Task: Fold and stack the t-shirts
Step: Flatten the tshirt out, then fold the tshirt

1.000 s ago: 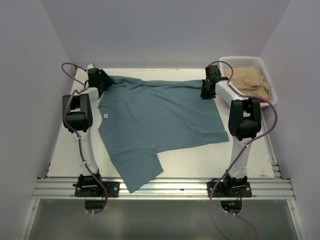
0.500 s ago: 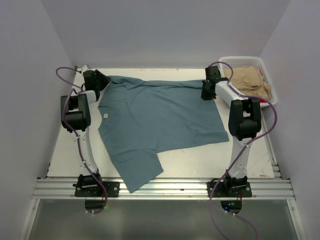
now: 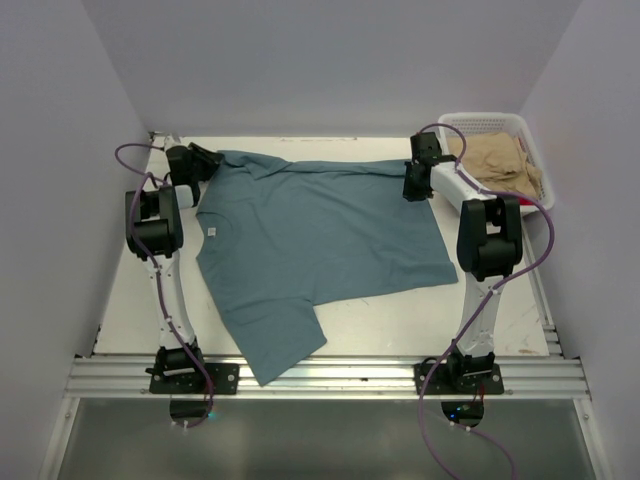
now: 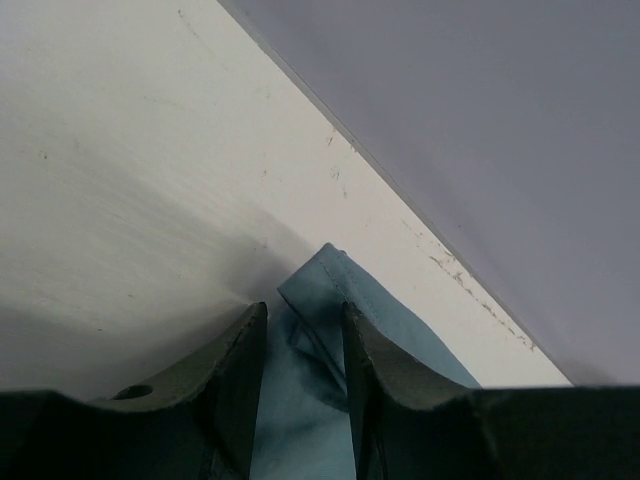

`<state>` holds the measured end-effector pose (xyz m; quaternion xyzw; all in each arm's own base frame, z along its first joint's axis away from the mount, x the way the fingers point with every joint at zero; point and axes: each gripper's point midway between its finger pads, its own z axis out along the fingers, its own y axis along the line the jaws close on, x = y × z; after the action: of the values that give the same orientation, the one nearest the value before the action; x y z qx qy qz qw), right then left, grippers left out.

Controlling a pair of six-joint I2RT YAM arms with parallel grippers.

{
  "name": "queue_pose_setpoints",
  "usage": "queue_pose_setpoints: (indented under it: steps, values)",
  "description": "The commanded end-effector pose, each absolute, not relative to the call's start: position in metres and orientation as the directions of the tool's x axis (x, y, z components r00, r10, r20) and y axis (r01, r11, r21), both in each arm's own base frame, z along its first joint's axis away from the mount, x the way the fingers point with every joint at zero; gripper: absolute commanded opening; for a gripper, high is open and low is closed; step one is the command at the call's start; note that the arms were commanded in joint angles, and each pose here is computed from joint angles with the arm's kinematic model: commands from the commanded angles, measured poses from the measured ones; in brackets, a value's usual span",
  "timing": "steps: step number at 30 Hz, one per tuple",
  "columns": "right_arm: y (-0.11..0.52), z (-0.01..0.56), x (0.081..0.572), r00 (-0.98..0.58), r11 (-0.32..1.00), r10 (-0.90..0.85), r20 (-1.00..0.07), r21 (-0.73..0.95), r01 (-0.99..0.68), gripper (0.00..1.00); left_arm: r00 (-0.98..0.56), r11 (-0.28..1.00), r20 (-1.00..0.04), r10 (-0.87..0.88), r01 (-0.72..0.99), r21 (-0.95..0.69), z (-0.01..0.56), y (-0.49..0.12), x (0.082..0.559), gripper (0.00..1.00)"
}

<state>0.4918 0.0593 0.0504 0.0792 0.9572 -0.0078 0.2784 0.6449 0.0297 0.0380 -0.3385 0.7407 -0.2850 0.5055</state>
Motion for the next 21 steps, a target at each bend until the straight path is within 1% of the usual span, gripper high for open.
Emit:
queue_pose_setpoints:
  steps: [1, 4, 5, 9, 12, 18, 21]
  values:
    - [0.056, 0.058, 0.491, -0.829, 0.988, 0.136, -0.542, 0.014, 0.153, 0.0, -0.22, 0.595, -0.562, -0.797, -0.132, -0.792, 0.06, 0.032, 0.657, 0.39]
    - [0.056, 0.056, 0.49, -0.831, 0.988, 0.137, -0.539, 0.013, 0.154, 0.0, -0.22, 0.59, -0.558, -0.8, -0.116, -0.799, 0.065, 0.03, 0.656, 0.31]
    - [0.055, 0.056, 0.49, -0.83, 0.988, 0.136, -0.541, 0.012, 0.154, 0.0, -0.221, 0.589, -0.557, -0.8, -0.115, -0.8, 0.064, 0.029, 0.654, 0.26]
    - [0.057, 0.056, 0.49, -0.83, 0.988, 0.139, -0.54, 0.02, 0.152, 0.0, -0.215, 0.593, -0.565, -0.797, -0.099, -0.799, 0.074, 0.028, 0.651, 0.17]
    - [0.058, 0.057, 0.49, -0.829, 0.988, 0.141, -0.541, 0.025, 0.152, 0.0, -0.209, 0.602, -0.575, -0.791, -0.091, -0.794, 0.08, 0.029, 0.65, 0.13]
    - [0.058, 0.057, 0.489, -0.829, 0.988, 0.144, -0.541, 0.03, 0.152, 0.0, -0.198, 0.616, -0.594, -0.78, -0.069, -0.785, 0.096, 0.028, 0.649, 0.09]
    - [0.059, 0.059, 0.491, -0.826, 0.988, 0.144, -0.546, 0.033, 0.151, 0.0, -0.192, 0.623, -0.604, -0.774, -0.056, -0.78, 0.105, 0.028, 0.648, 0.05]
